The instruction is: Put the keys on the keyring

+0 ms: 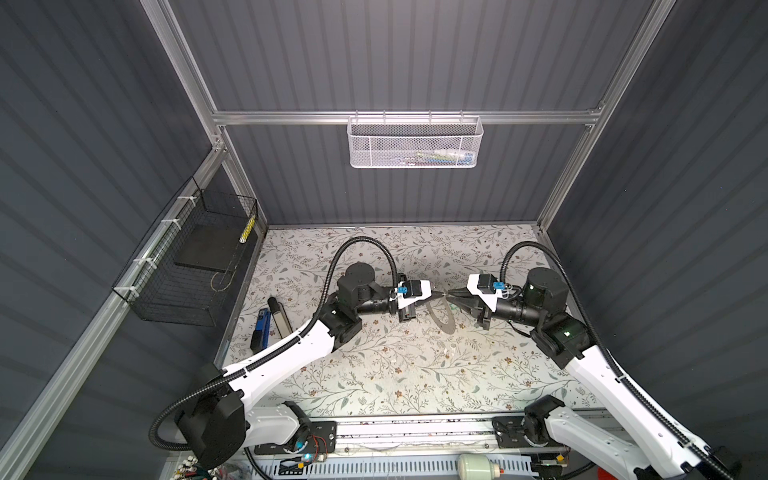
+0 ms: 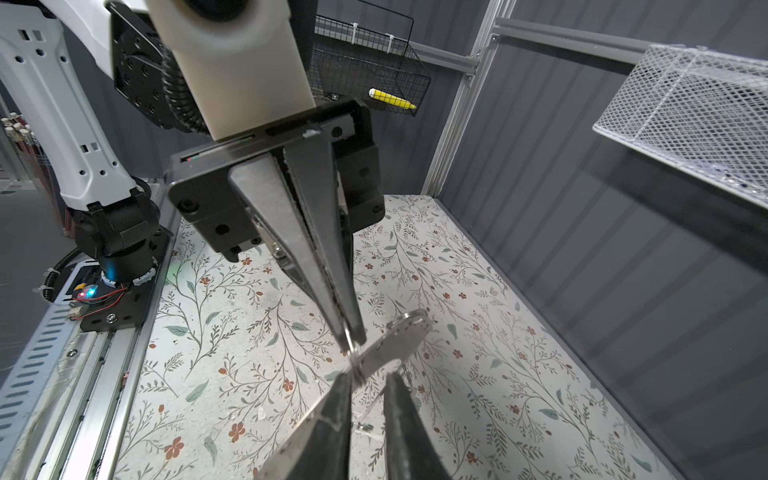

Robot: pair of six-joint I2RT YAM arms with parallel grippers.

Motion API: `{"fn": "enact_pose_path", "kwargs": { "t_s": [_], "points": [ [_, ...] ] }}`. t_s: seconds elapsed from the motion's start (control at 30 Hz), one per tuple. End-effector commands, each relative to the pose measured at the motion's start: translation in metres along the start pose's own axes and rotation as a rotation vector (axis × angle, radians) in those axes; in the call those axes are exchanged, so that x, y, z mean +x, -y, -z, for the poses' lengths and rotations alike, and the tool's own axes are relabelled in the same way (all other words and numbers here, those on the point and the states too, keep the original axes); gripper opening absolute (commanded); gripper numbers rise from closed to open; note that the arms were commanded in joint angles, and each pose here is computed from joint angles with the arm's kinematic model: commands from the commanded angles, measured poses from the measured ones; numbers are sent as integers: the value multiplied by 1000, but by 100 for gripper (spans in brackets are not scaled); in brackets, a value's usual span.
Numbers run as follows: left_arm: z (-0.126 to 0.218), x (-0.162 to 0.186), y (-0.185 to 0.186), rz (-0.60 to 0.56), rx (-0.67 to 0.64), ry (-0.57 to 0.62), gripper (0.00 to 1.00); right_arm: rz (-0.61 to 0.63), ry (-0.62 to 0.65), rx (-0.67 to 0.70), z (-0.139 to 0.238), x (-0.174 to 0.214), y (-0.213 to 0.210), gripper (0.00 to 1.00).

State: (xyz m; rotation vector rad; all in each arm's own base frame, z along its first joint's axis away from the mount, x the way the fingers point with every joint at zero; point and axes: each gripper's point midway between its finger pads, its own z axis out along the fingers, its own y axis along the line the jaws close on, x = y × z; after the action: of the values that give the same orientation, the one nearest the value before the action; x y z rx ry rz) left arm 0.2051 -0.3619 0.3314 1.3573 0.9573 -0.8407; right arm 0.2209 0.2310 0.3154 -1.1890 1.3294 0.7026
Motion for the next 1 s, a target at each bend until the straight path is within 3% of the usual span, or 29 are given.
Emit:
{"fn": "enact_pose_path", "kwargs": {
  "t_s": [0.0, 0.43, 0.73, 0.87, 0.97],
  "points": [
    [-2, -20, -4, -20, 13, 54, 0, 31, 54, -20, 2, -20, 0, 16],
    [-4, -20, -4, -5, 27, 55, 0, 28, 50, -65, -2, -13, -6, 3],
    [-5, -17, -3, 5, 32, 36, 0, 31, 34, -67, -2, -9, -7, 0],
    [-4, -1, -9, 10, 12, -86, 33, 30, 17, -65, -2, -5, -7, 0],
    [-2, 8, -6, -14, 53, -186, 36, 24, -12, -64, -1, -1, -8, 0]
  ]
}}
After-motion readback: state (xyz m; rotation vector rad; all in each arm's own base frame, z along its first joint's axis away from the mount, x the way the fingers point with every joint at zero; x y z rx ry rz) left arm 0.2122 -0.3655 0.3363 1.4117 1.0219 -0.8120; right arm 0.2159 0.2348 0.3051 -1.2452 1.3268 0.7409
